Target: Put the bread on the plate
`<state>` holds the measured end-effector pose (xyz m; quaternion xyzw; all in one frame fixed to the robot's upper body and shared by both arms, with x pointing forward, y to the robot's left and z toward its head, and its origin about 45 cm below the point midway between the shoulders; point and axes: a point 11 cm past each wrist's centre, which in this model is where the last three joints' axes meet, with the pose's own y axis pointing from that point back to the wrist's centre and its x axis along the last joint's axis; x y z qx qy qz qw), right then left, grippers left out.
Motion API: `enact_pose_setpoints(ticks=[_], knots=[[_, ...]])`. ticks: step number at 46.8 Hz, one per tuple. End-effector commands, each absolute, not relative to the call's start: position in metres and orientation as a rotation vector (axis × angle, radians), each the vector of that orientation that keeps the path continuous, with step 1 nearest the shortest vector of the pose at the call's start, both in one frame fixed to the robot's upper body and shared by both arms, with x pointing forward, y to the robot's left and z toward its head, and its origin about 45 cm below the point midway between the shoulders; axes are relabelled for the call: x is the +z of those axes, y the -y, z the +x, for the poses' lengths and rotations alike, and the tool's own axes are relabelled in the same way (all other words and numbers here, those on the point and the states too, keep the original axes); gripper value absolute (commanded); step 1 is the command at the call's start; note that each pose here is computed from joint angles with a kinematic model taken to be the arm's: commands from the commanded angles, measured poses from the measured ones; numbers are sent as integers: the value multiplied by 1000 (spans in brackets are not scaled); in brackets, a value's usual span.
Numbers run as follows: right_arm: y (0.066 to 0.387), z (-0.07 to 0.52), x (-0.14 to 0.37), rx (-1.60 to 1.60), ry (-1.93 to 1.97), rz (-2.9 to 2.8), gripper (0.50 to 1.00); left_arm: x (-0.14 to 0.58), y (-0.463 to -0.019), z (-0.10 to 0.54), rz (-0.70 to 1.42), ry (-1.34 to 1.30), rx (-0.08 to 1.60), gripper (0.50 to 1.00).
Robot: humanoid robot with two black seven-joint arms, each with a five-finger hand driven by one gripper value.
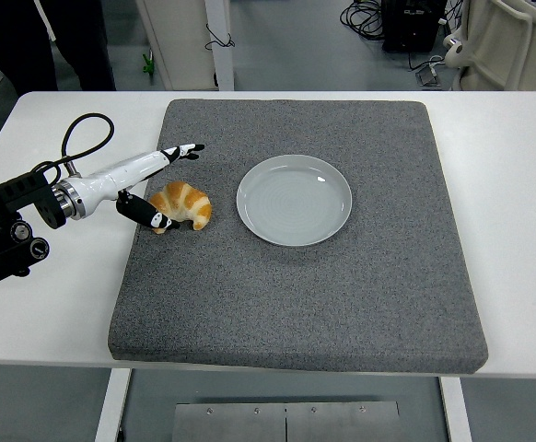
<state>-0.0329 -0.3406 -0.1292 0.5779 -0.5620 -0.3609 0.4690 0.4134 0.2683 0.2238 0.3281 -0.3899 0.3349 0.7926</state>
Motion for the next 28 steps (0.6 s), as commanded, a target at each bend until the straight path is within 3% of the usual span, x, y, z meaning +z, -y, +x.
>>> enact_pose_setpoints(ticks=[1,28], knots=[[341,-33,-129,-884,1378,1416,1000,224,-269,414,707,842,725,972],[341,-33,-129,-885,1378,1417,1000,216,-261,424,718,840,745,971]])
